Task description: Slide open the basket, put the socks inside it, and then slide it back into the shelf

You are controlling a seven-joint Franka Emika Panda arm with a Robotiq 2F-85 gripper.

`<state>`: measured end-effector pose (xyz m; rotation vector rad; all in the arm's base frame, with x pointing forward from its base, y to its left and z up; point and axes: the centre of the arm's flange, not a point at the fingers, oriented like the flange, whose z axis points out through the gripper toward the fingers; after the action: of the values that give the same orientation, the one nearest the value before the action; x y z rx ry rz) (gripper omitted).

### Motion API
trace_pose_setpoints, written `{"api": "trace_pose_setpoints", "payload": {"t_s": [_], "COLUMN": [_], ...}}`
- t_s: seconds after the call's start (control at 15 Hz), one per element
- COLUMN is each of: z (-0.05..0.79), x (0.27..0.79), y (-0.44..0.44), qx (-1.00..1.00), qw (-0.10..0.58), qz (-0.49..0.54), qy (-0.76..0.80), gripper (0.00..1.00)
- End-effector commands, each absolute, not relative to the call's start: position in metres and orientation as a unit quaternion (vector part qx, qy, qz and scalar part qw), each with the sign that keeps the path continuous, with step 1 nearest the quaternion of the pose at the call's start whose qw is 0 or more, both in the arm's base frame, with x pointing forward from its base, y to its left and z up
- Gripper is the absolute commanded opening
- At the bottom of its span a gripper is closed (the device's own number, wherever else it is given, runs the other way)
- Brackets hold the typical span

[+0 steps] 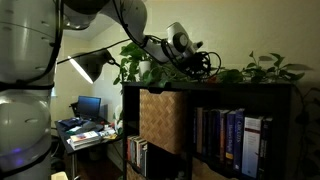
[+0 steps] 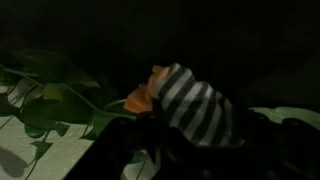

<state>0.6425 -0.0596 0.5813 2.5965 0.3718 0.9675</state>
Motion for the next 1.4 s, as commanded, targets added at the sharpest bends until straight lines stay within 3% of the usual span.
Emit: {"api": "trace_pose_setpoints", "payload": {"t_s": [0.0,0.27,1.0,1.33], "z": [0.586,0.593,0.616,0.611], "x": [0.636,0.619,0.548,0.52], "y": [-0.057,-0.048,-0.004,0.029], "qx": [0.914,0.918,0.948,0.963], "qw": [0.185,0.195,0.177,0.121], "qz": [0.336,0.318,0.222,0.163], "qy": [0.133,0.131,0.145,0.175], "gripper": [0.34,0.11,0.11,0.12]}}
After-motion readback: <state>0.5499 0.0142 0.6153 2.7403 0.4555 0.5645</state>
